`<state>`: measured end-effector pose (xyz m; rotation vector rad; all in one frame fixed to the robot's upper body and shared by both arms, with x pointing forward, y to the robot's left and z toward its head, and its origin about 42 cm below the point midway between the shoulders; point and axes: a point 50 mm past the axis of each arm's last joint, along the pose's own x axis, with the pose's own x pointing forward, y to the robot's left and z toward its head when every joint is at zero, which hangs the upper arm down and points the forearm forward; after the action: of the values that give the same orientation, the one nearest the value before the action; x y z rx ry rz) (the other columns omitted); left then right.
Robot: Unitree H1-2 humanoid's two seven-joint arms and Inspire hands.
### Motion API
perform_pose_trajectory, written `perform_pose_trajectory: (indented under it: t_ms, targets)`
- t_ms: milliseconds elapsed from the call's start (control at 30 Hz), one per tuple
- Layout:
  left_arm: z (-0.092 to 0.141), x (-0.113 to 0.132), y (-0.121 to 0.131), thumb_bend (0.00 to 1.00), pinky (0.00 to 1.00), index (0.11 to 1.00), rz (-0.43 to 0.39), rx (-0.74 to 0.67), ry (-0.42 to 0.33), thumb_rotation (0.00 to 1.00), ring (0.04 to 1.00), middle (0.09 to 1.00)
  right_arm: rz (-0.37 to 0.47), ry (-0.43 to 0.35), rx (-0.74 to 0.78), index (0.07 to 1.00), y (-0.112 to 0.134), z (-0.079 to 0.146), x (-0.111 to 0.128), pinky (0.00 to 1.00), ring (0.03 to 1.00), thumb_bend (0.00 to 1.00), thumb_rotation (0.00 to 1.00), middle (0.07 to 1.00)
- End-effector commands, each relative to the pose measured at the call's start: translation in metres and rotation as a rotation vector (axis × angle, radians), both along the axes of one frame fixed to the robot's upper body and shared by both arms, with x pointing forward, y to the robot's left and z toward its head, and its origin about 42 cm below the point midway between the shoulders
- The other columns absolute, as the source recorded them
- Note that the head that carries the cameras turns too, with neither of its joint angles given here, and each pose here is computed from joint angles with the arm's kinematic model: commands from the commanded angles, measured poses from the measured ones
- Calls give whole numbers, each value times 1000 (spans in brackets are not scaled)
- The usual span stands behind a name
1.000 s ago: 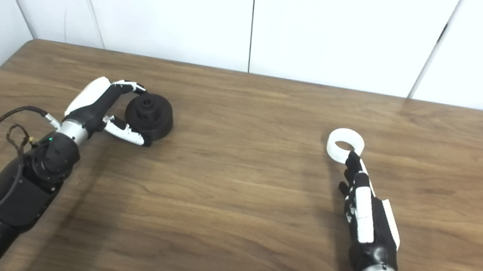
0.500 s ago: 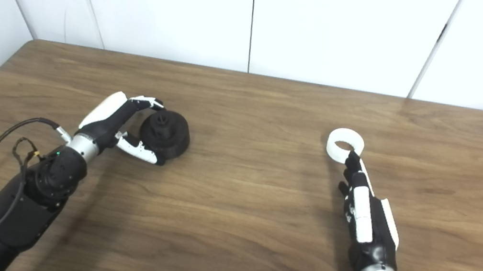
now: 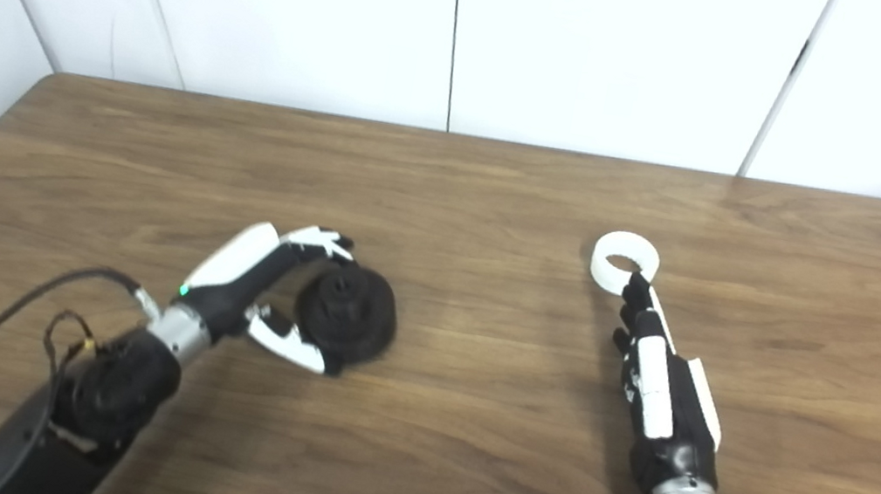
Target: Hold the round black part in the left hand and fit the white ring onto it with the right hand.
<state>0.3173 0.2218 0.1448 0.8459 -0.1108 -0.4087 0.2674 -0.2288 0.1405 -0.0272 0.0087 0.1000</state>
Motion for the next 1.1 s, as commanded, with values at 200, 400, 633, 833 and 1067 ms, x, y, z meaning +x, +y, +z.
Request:
perform_pose_trajectory:
  t_ms: [200, 400, 633, 833, 1067]
  targets:
    - [1, -20, -34, 814, 884, 627, -114, -4, -51, 221, 956, 889, 4, -58, 8, 982, 7, 14, 3, 1000, 1000, 689, 1000, 983]
    - [-3, -32, -49, 813, 873, 622, -146, -17, -39, 232, 956, 894, -2, -53, 13, 984, 6, 15, 3, 1000, 1000, 707, 1000, 984]
    - [-5, -36, -54, 806, 871, 621, -149, -23, -40, 220, 957, 897, 2, -56, 20, 981, 5, 16, 3, 1000, 1000, 711, 1000, 983]
    - [-5, -36, -52, 803, 880, 619, -147, -17, -43, 218, 959, 898, 1, -53, 14, 979, 4, 16, 3, 1000, 1000, 716, 1000, 984]
    - [-6, -34, -49, 800, 891, 623, -141, -17, -38, 219, 963, 901, -4, -54, 13, 973, 3, 17, 3, 1000, 1000, 710, 1000, 978]
